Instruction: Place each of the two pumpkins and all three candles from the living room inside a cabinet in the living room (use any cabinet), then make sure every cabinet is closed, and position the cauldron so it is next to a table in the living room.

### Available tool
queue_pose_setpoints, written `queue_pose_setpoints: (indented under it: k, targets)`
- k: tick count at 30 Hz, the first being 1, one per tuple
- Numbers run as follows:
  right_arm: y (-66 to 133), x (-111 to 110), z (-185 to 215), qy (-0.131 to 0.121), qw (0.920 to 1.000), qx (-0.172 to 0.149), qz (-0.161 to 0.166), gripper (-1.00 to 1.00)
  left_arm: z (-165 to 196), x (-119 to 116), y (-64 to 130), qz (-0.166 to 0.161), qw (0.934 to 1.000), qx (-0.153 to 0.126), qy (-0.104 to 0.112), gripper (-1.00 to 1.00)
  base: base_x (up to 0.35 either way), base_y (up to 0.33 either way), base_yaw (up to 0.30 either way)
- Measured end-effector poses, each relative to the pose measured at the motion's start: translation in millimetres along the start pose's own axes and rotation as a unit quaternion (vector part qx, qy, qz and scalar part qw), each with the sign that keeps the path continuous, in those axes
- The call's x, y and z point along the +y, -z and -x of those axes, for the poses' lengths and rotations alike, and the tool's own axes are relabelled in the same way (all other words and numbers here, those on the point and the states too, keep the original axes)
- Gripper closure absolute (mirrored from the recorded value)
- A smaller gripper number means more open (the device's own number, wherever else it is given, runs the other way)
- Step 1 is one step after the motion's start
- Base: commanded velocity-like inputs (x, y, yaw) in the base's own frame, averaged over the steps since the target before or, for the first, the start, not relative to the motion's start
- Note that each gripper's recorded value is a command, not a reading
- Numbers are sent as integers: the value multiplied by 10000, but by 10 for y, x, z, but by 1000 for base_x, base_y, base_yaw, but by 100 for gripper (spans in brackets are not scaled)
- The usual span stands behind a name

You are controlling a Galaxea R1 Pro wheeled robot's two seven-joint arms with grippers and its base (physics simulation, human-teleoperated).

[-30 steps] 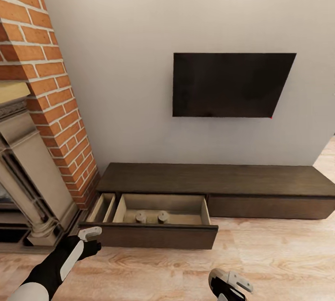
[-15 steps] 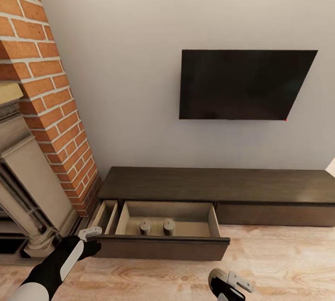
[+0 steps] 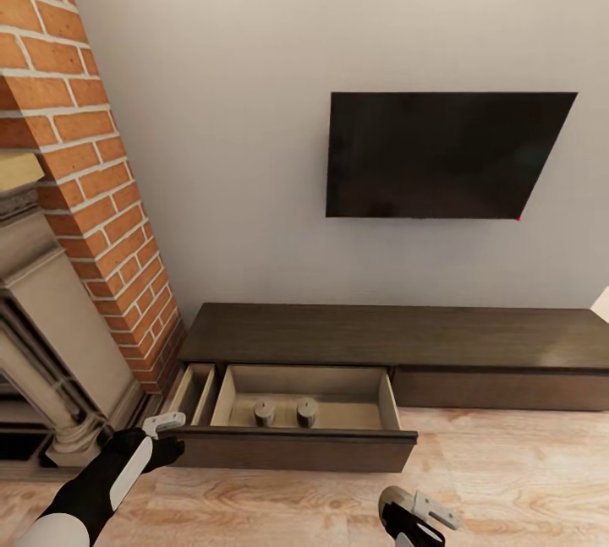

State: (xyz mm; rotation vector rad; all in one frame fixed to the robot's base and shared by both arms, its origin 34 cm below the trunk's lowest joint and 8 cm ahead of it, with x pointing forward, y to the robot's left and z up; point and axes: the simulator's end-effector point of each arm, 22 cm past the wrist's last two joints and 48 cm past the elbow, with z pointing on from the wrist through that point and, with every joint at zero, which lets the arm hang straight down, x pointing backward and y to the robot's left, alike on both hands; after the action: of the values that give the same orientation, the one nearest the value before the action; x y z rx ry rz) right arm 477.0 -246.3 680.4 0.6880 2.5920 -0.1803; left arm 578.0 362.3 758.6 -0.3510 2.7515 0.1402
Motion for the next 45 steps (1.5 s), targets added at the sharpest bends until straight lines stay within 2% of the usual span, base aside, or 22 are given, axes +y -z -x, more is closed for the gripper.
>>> queue_pose_setpoints:
  k: [6,17,22,26,29,31,34,38,41,45]
  targets:
    - [29,-43,-4,68,10000,4,-19,100,-5,11,38,8,10000,1,-3,-100,0,0,0]
    - [32,-38,-3,11,10000,65,-19,100,-4,19,39,12,10000,-1,-9,-100,37,19,0]
    - [75,60,-139,260,9981,547,96,100,31,20,52,10,10000,-40,-9,-100,131,64,0]
    - [297,508,59,586,9919,947,618,100,44,21,58,7,10000,-53,-8,-100,22,10,0]
    - [502,700,261,882,9859,1164,819,100,42,11,59,3,10000,-50,-14,-100,5,2,0]
    - [673,756,510,985,9837,1245,849,100,42,13,60,5,10000,-48,-15,-100,2,1,0]
    - [902,717,863,970,9829,1323,832,100,38,22,61,7,10000,-30,-12,-100,0,0,0]
    - [1125,735,1254,867,9849,1132,978,100,33,16,62,-4,10000,-12,-9,-100,94,0,0]
    - [1287,1038,1442,788,9838,997,1262,100,43,11,78,-16,10000,22,-24,-100,222,0,0]
    - [1440,1317,1640,780,9828,825,1460,100,161,-178,288,-335,9990,250,-146,-100,73,0,0]
